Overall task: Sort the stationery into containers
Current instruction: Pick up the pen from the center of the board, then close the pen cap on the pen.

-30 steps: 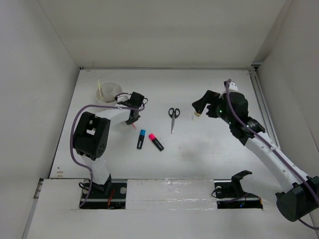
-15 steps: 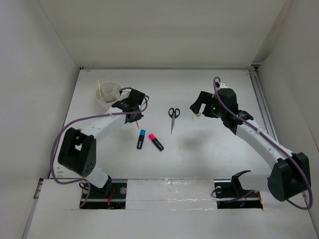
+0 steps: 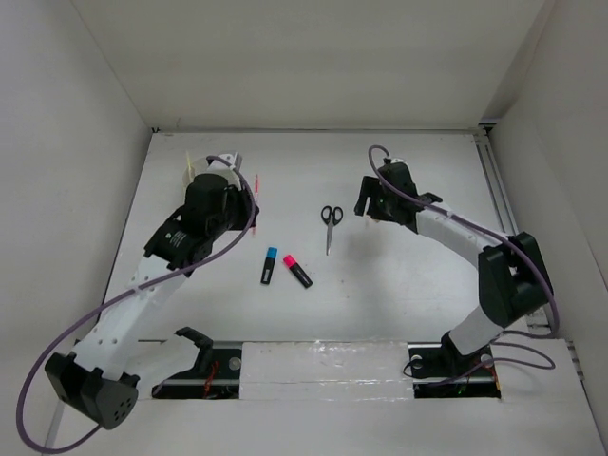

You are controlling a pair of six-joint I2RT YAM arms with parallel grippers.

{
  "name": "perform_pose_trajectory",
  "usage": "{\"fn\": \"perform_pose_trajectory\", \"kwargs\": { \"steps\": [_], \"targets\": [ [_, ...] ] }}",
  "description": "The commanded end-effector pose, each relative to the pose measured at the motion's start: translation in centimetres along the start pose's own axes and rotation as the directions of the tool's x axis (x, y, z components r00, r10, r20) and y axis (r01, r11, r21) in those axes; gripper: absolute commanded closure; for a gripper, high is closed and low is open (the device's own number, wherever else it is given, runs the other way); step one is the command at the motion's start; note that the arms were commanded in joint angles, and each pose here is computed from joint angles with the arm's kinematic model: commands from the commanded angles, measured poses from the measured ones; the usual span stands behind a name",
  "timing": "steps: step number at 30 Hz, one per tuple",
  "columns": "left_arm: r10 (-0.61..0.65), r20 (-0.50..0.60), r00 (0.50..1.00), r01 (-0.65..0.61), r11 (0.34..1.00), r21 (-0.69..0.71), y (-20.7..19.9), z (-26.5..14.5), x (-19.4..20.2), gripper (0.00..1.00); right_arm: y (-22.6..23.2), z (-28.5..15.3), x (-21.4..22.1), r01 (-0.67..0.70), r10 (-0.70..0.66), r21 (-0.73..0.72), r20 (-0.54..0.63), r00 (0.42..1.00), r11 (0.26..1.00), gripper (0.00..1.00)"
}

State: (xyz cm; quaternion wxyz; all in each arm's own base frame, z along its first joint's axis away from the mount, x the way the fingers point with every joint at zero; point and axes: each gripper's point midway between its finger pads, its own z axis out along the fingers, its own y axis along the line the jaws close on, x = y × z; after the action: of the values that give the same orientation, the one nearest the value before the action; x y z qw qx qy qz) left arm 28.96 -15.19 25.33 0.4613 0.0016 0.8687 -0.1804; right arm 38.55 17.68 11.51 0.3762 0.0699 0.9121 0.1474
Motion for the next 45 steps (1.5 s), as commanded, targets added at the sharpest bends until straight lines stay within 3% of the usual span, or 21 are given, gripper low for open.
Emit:
{"fn": "perform_pose_trajectory", "kwargs": {
  "steps": [1,6,28,34,40,45],
  "targets": [
    [0.075,0.019,0.997,-0.077,0.993,0.092,-0.6,-1.1,1.3,1.0,0.3,1.1,-1.1,0.011,-0.013,0.055,0.033,0.999,0.998,0.26],
    [0.076,0.014,0.997,-0.077,0.99,0.116,-0.2,-0.9,3.3,1.0,0.1,3.1,0.0,0.016,-0.015,0.087,-0.009,1.0,0.996,0.33],
    [0.053,0.042,0.998,-0.058,0.991,0.121,-0.2,-1.6,3.1,1.0,-1.6,6.9,3.3,0.044,-0.026,0.158,-0.111,0.994,0.986,0.39],
    [0.053,0.042,0.998,-0.058,0.991,0.121,-0.2,-1.6,3.1,1.0,-2.2,7.1,3.5,0.042,-0.02,0.173,-0.124,0.992,0.984,0.47],
    [0.053,0.039,0.998,-0.058,0.99,0.13,-0.3,-1.6,3.2,1.0,-3.5,7.2,4.7,0.061,-0.025,0.223,-0.159,0.987,0.973,0.63],
    [0.053,0.042,0.998,-0.058,0.991,0.121,-0.2,-1.6,3.1,1.0,-4.4,6.8,4.9,0.076,-0.032,0.28,-0.158,0.987,0.957,0.68]
  ]
}}
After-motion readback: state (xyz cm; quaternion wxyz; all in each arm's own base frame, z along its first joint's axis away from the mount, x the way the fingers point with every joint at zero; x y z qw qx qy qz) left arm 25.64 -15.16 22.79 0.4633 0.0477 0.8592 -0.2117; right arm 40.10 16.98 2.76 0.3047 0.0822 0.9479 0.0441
